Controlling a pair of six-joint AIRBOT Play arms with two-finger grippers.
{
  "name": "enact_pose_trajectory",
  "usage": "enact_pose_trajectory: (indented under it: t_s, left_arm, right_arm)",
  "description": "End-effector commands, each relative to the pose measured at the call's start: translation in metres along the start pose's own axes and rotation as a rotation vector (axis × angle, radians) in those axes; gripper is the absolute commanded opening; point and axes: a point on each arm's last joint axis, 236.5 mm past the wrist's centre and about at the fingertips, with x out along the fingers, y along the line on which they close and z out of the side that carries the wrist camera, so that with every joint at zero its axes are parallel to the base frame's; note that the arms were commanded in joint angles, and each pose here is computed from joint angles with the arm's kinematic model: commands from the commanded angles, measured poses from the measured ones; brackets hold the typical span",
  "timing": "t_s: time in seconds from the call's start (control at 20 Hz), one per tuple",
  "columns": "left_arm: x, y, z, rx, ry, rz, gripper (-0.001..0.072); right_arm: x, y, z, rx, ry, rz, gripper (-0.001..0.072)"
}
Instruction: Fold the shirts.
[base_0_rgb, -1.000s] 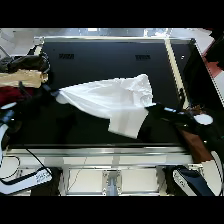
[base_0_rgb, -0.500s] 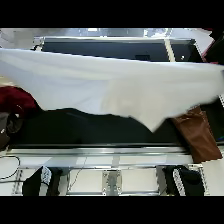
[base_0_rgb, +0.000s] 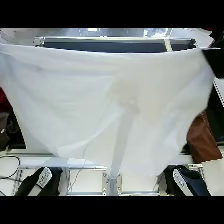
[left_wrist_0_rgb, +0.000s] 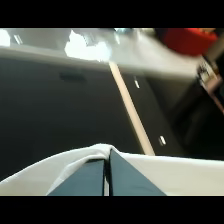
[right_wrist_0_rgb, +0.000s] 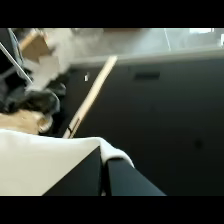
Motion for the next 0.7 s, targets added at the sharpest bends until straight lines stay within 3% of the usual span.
enact_pose_trajectory:
  t_s: [0.0,0.1,0.25,0.3,0.35,0.4,0.65]
  left_arm:
    - [0.127,0.04,-0.086,-0.027,0.317,0.002,0.0011]
    - [0.2,0.083,-0.13,-0.08,0.379,0.119,0.0012]
    - [0.266,0.142,-0.15,-0.31,0.256,0.227,0.0027]
    - [0.275,0.153,-0.146,-0.364,0.203,0.226,0.0159]
    - [0.278,0.16,-0.137,-0.406,0.151,0.223,0.0531]
    - [0.276,0.166,-0.122,-0.433,0.091,0.22,0.0719]
    - [0.181,0.185,-0.011,-0.392,-0.149,0.22,0.0714]
  right_arm:
    - [0.106,-0.082,-0.039,0.101,0.183,-0.025,0.0013]
    - [0.173,-0.122,-0.078,0.171,0.262,-0.045,0.0014]
    - [0.262,-0.161,-0.146,0.245,0.324,-0.094,0.0039]
    - [0.285,-0.169,-0.157,0.249,0.299,-0.117,0.0163]
    - [0.302,-0.172,-0.161,0.246,0.259,-0.136,0.0359]
    - [0.313,-0.173,-0.157,0.235,0.211,-0.152,0.0437]
    - [0.274,-0.165,-0.076,0.125,0.104,-0.148,0.0436]
